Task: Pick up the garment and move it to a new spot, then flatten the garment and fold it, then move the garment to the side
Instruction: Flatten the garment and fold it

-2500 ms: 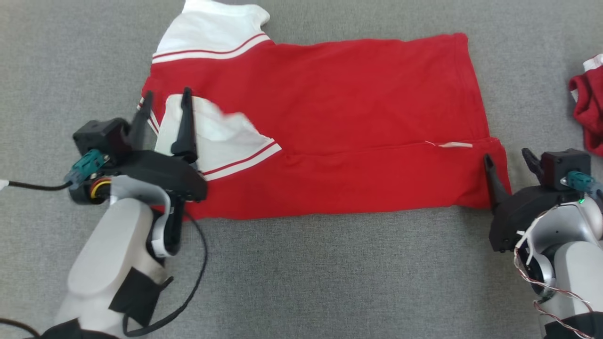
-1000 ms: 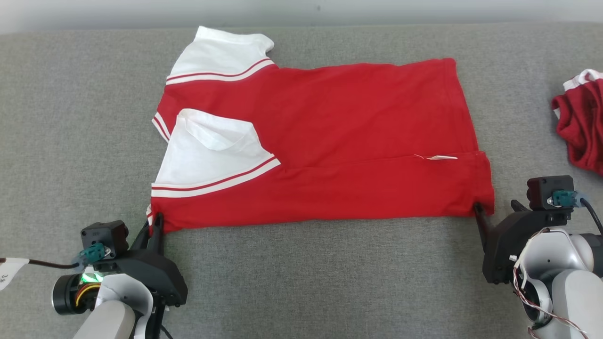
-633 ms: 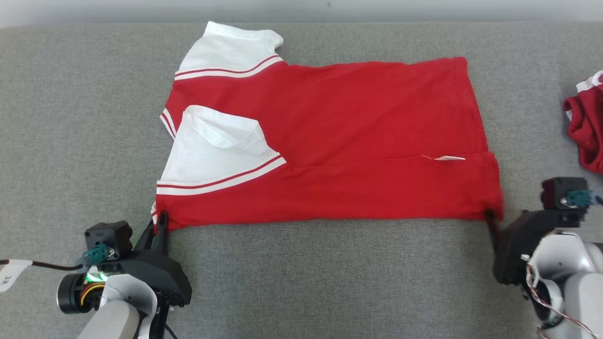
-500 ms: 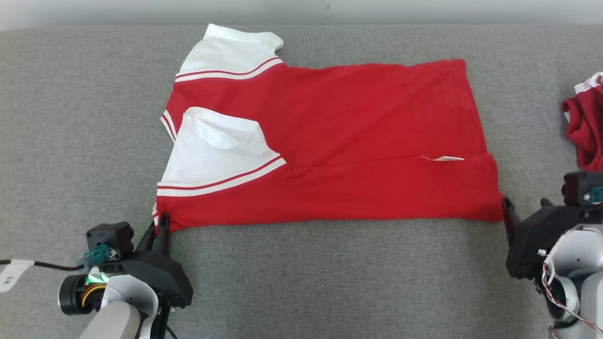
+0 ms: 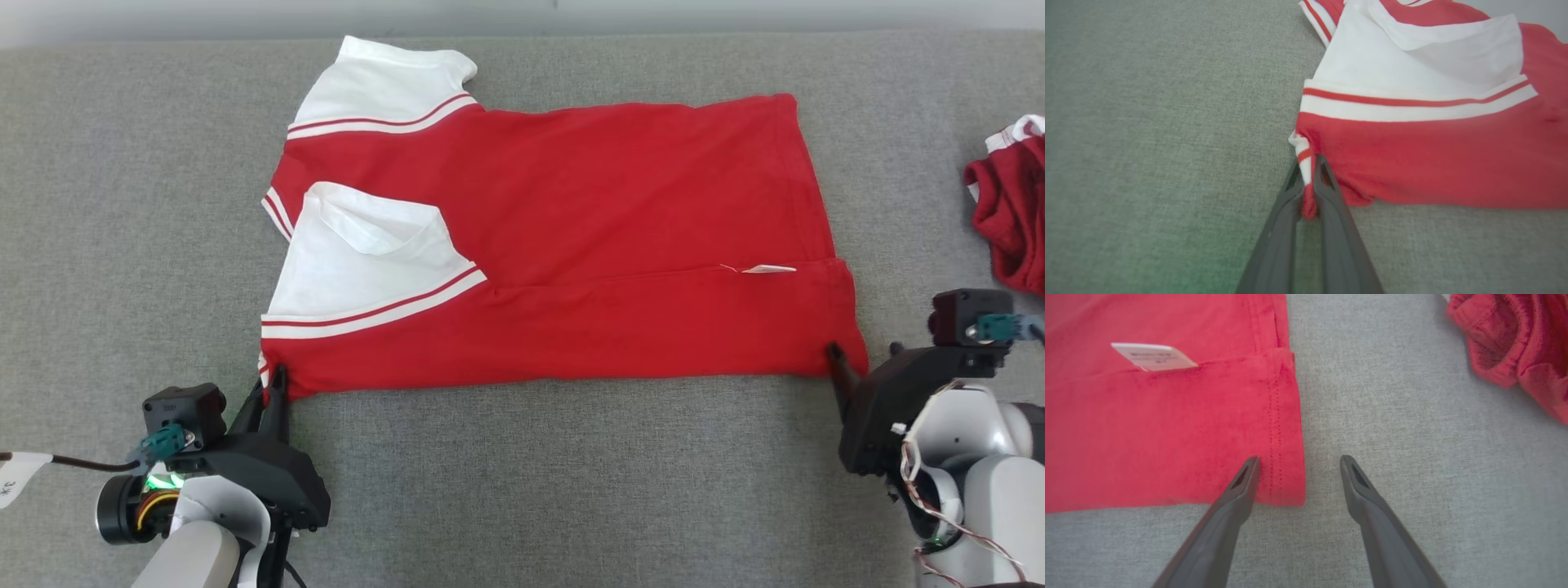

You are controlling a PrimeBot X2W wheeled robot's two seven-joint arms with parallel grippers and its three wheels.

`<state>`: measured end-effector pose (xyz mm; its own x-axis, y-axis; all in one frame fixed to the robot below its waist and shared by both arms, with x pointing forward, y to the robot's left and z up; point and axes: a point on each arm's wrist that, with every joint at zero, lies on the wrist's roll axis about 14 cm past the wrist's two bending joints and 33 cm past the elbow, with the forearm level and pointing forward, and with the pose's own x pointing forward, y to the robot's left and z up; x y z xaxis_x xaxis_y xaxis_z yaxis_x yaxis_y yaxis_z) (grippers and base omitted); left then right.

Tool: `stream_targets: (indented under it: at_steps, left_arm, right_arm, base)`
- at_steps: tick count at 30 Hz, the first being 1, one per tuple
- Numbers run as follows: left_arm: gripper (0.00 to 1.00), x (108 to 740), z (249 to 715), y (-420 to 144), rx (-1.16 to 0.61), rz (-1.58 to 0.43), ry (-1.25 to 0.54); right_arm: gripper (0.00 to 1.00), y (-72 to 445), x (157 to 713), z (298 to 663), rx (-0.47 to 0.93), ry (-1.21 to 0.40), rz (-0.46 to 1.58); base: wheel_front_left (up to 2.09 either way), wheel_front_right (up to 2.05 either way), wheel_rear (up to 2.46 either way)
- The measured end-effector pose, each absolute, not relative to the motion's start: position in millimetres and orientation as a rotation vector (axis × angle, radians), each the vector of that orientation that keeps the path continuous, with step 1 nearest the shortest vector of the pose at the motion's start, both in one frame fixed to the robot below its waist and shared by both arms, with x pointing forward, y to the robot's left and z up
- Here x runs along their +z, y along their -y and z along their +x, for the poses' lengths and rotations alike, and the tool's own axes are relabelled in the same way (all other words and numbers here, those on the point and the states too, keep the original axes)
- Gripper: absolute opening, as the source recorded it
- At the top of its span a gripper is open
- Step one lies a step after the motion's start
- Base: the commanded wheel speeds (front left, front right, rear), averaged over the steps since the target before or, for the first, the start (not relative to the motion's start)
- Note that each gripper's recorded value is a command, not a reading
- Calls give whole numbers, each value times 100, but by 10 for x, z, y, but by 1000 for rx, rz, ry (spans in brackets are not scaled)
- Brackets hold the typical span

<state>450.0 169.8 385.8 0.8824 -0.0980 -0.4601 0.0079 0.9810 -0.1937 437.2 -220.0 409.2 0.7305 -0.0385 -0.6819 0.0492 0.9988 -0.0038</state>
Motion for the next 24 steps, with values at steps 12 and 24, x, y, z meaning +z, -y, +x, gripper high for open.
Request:
stream_targets:
  at_steps: [12, 24]
  left_arm:
    - [0, 3856, 4484, -1751, -47, -189, -483]
    - [0, 3982, 4423, -1740, -53, -195, -442]
  right_arm:
    - [53, 2019, 3808, 4424, -1, -841, 51]
    - [0, 2034, 3925, 4378, -8, -797, 70]
  base:
    - [0, 0, 0]
    - [0, 0, 0]
